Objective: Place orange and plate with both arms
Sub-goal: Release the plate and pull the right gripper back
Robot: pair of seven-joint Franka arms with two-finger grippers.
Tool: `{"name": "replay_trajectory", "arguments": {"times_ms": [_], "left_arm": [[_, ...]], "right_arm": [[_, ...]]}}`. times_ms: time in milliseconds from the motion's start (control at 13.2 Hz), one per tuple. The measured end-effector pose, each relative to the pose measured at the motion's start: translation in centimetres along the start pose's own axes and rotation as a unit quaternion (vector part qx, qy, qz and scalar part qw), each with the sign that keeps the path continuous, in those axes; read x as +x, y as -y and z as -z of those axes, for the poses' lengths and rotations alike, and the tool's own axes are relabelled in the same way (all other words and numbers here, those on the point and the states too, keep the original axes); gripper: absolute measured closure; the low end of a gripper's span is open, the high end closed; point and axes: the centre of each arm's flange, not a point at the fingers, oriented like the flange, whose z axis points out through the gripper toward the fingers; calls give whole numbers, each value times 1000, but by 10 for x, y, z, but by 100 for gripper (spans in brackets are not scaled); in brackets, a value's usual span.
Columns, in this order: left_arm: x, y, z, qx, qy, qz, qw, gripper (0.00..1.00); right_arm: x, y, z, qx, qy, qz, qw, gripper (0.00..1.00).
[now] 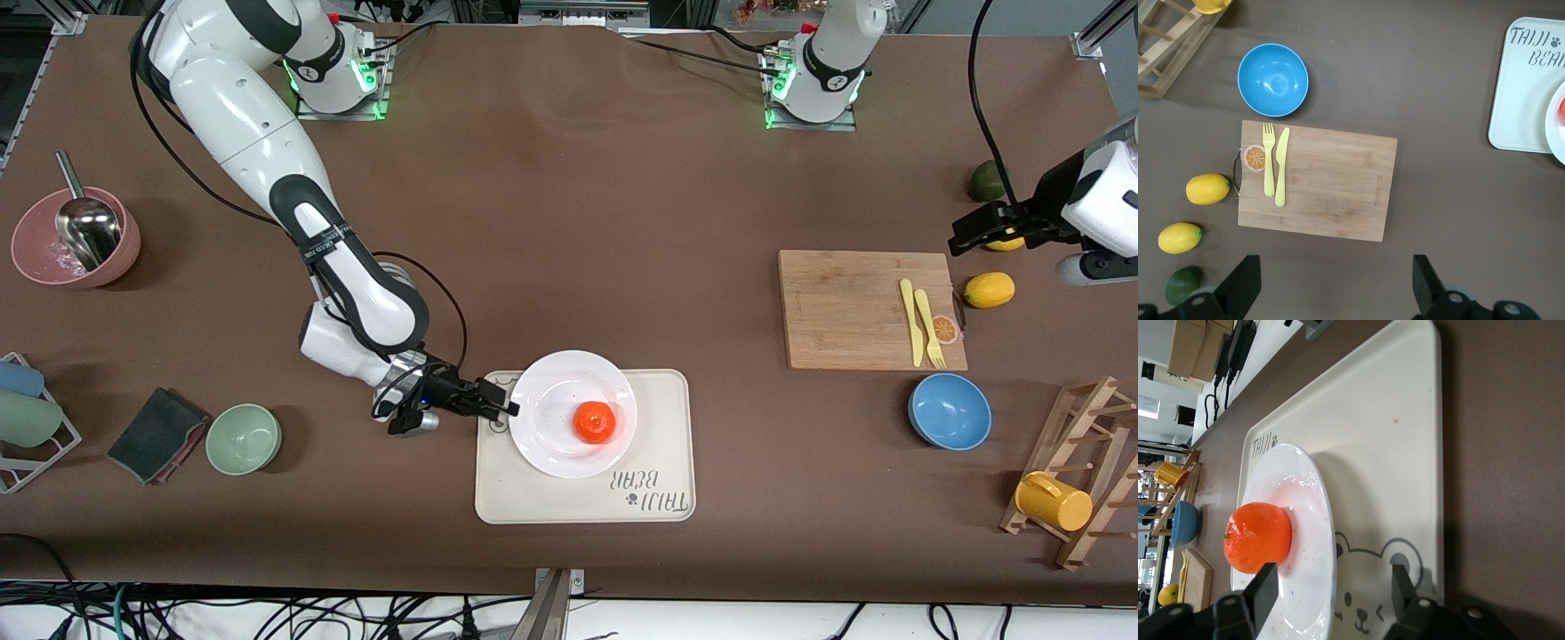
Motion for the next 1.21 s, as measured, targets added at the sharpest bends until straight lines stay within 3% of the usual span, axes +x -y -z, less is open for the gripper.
{"name": "replay_trajectory", "arguments": {"times_ms": [75, 151, 302, 453, 679, 1057, 1208], "left_arm": [[0, 0, 0, 0, 0, 0, 1000, 0], [0, 0, 0, 0, 0, 0, 1000, 0], [0, 0, 0, 0, 0, 0, 1000, 0], [0, 0, 0, 0, 0, 0, 1000, 0], [0, 0, 0, 0, 0, 0, 1000, 0], [0, 0, 0, 0, 0, 0, 1000, 0], [0, 0, 0, 0, 0, 0, 1000, 0]], "right_arm": [[5, 1, 4, -1, -3, 6, 1000, 6], [9, 5, 8, -2, -5, 13, 1000, 0], [18, 16, 19, 4, 11, 41, 999, 0], [31, 6, 52, -13, 64, 88, 994, 0], [55, -30, 142, -83, 184, 145, 969, 0], [77, -78, 290, -191, 268, 134, 935, 0], [75, -87, 333, -201, 293, 115, 928, 0]]}}
